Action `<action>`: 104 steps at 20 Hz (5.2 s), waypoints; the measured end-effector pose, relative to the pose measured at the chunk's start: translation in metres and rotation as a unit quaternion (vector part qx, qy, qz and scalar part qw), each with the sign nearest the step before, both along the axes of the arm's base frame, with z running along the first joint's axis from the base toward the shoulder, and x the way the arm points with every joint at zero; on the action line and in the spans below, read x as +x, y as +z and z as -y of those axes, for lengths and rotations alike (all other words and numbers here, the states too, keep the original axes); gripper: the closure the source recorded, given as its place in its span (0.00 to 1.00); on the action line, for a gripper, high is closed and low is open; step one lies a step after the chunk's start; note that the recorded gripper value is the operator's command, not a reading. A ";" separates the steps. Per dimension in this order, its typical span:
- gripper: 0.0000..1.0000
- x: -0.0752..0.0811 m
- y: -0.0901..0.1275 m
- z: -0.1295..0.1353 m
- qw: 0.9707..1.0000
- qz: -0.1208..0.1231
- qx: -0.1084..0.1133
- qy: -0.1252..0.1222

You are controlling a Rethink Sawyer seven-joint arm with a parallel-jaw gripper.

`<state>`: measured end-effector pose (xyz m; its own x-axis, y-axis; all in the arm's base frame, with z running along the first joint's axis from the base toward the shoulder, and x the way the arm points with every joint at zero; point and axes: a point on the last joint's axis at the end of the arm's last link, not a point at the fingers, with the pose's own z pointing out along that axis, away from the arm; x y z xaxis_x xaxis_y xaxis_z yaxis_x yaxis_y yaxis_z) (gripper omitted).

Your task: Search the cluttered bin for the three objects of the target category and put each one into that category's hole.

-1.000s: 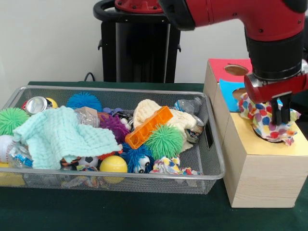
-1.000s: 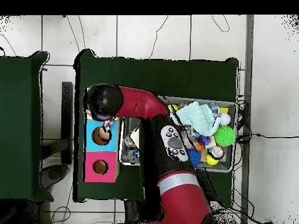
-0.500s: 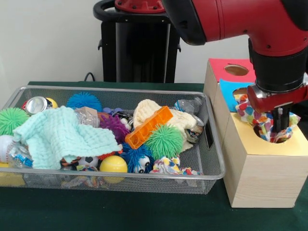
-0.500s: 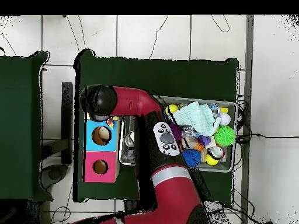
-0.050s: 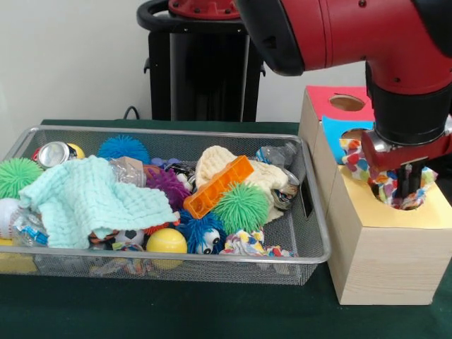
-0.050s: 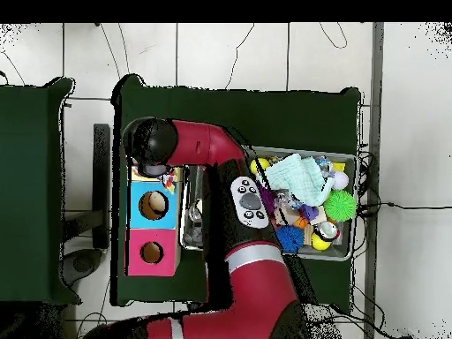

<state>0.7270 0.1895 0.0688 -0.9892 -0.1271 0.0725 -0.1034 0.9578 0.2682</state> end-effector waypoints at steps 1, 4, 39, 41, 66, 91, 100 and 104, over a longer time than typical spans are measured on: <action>1.00 0.001 -0.001 0.001 1.000 -0.001 -0.002 0.000; 1.00 0.004 -0.012 0.009 1.000 0.000 -0.017 0.001; 0.00 -0.007 -0.010 -0.002 0.994 0.023 -0.092 0.047; 0.00 -0.007 -0.010 -0.002 0.994 0.024 -0.092 0.047; 1.00 -0.002 0.035 0.027 0.996 0.051 -0.069 0.011; 1.00 0.009 0.071 0.035 0.992 0.091 -0.087 0.009; 1.00 -0.015 0.046 0.035 0.994 0.008 -0.105 0.034; 1.00 -0.018 0.040 0.043 0.992 -0.022 -0.120 0.041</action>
